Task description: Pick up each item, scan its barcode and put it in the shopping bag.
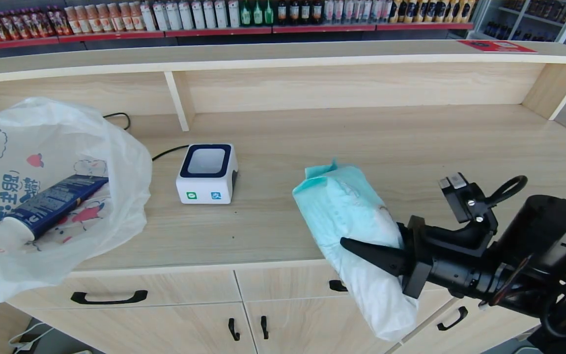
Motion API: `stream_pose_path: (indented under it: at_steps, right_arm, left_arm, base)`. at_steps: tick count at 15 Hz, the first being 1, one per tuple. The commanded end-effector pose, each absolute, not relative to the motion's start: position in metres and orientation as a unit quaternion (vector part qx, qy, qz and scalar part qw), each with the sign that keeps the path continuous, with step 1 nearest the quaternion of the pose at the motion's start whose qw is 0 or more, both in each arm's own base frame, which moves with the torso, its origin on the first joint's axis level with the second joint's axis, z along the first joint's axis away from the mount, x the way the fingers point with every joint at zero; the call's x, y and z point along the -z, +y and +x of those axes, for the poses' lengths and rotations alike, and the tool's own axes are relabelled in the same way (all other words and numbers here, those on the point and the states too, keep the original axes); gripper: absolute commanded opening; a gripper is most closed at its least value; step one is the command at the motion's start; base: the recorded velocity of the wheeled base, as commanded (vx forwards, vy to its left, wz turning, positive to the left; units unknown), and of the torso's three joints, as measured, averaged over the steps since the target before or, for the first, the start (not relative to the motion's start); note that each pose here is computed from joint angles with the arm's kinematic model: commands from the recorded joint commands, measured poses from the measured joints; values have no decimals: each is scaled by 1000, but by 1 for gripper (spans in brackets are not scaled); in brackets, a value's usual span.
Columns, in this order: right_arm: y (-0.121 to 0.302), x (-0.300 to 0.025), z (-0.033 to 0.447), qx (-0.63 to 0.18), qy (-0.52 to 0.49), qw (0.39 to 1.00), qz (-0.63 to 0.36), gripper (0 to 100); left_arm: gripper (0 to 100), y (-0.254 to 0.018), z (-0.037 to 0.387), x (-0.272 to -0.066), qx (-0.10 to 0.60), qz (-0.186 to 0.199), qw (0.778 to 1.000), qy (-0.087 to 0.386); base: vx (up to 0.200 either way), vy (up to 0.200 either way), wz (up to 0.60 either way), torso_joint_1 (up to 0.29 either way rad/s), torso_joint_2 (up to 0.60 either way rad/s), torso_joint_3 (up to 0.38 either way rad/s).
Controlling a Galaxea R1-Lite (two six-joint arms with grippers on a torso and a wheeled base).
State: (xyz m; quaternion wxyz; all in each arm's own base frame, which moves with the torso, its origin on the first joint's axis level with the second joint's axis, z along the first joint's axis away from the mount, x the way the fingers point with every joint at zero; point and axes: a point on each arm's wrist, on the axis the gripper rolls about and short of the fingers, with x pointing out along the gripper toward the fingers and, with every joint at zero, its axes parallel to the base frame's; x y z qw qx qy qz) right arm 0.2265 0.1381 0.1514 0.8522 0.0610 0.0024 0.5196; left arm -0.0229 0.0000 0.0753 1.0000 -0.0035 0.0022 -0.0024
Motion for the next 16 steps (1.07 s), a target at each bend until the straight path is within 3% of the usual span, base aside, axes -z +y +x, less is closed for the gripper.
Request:
stream_pose_path:
  at_steps: [1, 3, 7, 10, 12, 16]
  right_arm:
    - [141, -164, 233, -478, -28, 877, 41, 0]
    - [144, -191, 243, -390, -98, 916, 12, 0]
    - [136, -242, 237, -284, -205, 936, -12, 0]
    - [127, -264, 218, -257, -241, 936, -17, 0]
    - [119, -263, 206, -256, -240, 936, -18, 0]
    - [110, -229, 194, -242, -195, 950, -24, 0]
  left_arm:
    - [0, 0, -23, -75, 2, -4, 1000, 2]
    - [0, 0, -23, -75, 2, -4, 1000, 2]
    - [0, 0, -23, -75, 2, -4, 1000, 2]
    - [0, 0, -23, -75, 2, -4, 1000, 2]
    - [0, 0, -23, -75, 2, -4, 1000, 2]
    - [0, 0, -23, -75, 2, -3, 1000, 2]
  base:
    - [0, 0, 0, 0, 0, 0]
    - [0, 0, 0, 0, 0, 0]
    - [0, 0, 0, 0, 0, 0]
    - [0, 0, 0, 0, 0, 0]
    - [0, 0, 0, 0, 0, 0]
    - [0, 0, 0, 0, 0, 0]
